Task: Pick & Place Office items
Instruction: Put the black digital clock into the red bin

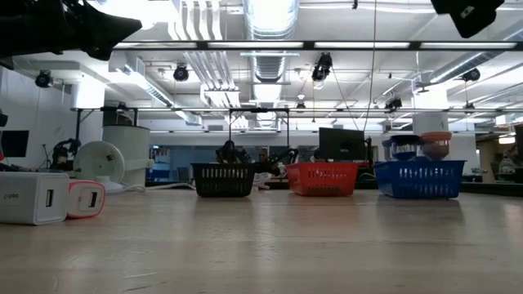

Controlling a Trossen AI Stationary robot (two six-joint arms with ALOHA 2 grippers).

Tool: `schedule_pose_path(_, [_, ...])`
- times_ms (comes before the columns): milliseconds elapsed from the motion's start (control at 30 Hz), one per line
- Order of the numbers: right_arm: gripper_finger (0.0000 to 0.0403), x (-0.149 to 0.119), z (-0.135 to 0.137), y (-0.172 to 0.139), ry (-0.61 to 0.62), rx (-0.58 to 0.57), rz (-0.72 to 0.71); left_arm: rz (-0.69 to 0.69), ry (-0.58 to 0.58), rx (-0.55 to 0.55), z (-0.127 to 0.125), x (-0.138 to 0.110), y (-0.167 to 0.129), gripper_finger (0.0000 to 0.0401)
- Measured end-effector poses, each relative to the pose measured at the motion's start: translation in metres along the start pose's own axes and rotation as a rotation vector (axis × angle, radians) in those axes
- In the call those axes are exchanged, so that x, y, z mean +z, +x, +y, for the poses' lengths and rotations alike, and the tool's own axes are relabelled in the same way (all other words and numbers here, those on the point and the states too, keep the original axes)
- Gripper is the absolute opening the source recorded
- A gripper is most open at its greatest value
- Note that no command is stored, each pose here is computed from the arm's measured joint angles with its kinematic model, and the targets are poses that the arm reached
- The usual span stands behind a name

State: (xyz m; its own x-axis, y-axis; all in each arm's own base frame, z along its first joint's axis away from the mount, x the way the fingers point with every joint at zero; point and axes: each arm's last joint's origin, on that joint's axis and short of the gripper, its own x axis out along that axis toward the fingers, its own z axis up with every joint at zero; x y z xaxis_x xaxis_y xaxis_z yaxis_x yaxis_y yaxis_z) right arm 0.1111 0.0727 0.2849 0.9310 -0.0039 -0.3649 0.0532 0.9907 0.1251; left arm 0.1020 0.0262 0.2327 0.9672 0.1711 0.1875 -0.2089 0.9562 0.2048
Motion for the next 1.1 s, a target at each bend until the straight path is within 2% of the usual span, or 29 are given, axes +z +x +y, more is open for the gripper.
schedule_pose_path(200, [0.0045,-0.018,-0.011,-0.003,0.001,0.090,-0.260,0.000,0.003,0.000,0.000,0.000,0.000,0.0014])
schedule_pose_path(367, [0.0045,-0.041,-0.020,-0.001,0.001,0.111,-0.376,0.000,0.000,0.000,0.000,0.000,0.000,0.0014])
schedule_pose_path(533, [0.0045,-0.063,-0.028,0.003,-0.011,0.113,-0.443,0.000,0.000,0.000,0.000,0.000,0.000,0.0014])
schedule_pose_path(667, [0.0045,-0.076,-0.034,0.004,0.010,0.072,-0.471,0.000,0.000,0.000,0.000,0.000,0.000,0.0014])
schedule_pose_path(1000, [0.0045,-0.101,-0.043,0.008,0.024,0.073,-0.513,0.000,0.007,0.000,0.000,0.000,0.000,0.0014])
schedule_pose_path(1100, [0.0045,-0.101,-0.043,0.007,0.044,0.079,-0.518,0.000,0.008,0.000,0.000,0.000,0.000,0.0014])
